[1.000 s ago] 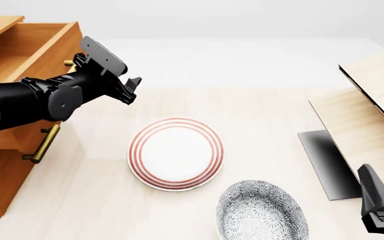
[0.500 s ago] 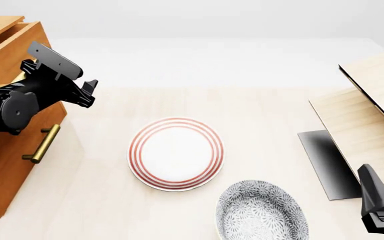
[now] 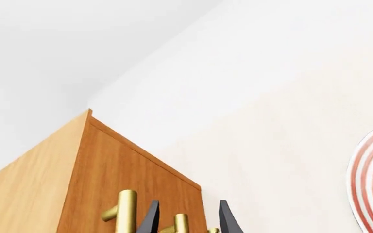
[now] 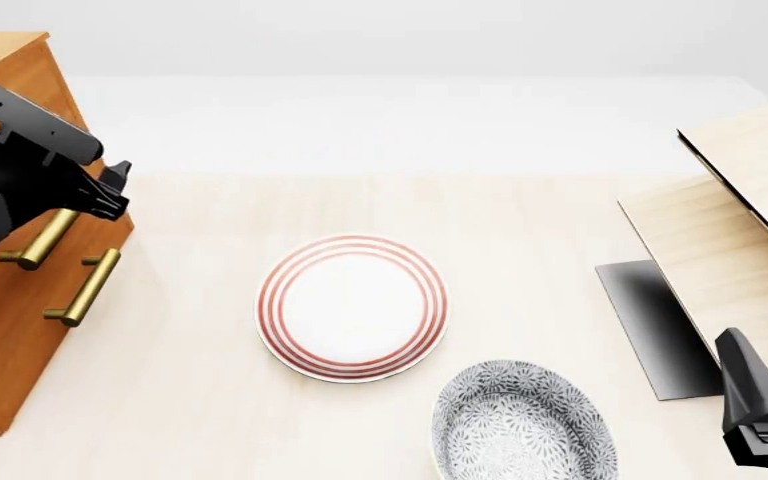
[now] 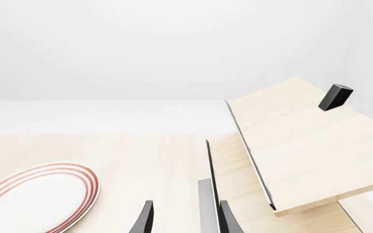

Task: Close the top drawer of the cabinet.

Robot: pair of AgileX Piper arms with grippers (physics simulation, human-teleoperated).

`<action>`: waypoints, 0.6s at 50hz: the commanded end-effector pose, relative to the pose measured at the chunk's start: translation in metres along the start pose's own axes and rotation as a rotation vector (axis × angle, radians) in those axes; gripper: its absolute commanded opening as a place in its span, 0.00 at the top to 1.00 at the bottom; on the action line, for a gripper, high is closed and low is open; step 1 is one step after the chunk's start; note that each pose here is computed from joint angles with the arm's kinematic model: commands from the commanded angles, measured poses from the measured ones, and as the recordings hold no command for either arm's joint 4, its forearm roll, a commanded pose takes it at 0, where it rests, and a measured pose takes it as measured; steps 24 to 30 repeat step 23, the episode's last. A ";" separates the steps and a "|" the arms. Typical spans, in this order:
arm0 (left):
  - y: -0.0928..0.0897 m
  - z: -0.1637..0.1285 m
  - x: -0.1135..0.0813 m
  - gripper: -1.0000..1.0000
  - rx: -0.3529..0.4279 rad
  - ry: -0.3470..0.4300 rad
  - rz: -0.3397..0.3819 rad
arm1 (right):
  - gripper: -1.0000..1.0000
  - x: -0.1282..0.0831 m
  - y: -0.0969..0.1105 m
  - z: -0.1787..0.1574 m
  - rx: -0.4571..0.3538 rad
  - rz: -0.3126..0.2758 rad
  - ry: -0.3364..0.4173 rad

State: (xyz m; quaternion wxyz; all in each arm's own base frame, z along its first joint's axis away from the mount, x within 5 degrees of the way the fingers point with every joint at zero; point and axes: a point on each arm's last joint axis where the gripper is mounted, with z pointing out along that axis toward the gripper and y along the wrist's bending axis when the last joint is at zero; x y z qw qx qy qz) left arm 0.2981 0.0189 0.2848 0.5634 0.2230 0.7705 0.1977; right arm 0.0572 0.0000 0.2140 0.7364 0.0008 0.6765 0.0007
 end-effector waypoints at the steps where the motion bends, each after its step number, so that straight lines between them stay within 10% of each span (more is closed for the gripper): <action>1: 0.028 -0.006 0.022 0.00 -0.110 0.057 -0.045 | 0.00 0.000 0.000 0.000 0.000 0.001 0.000; 30: 0.037 -0.005 0.033 0.00 -0.142 0.086 -0.065 | 0.00 0.000 0.000 0.000 0.000 0.000 0.000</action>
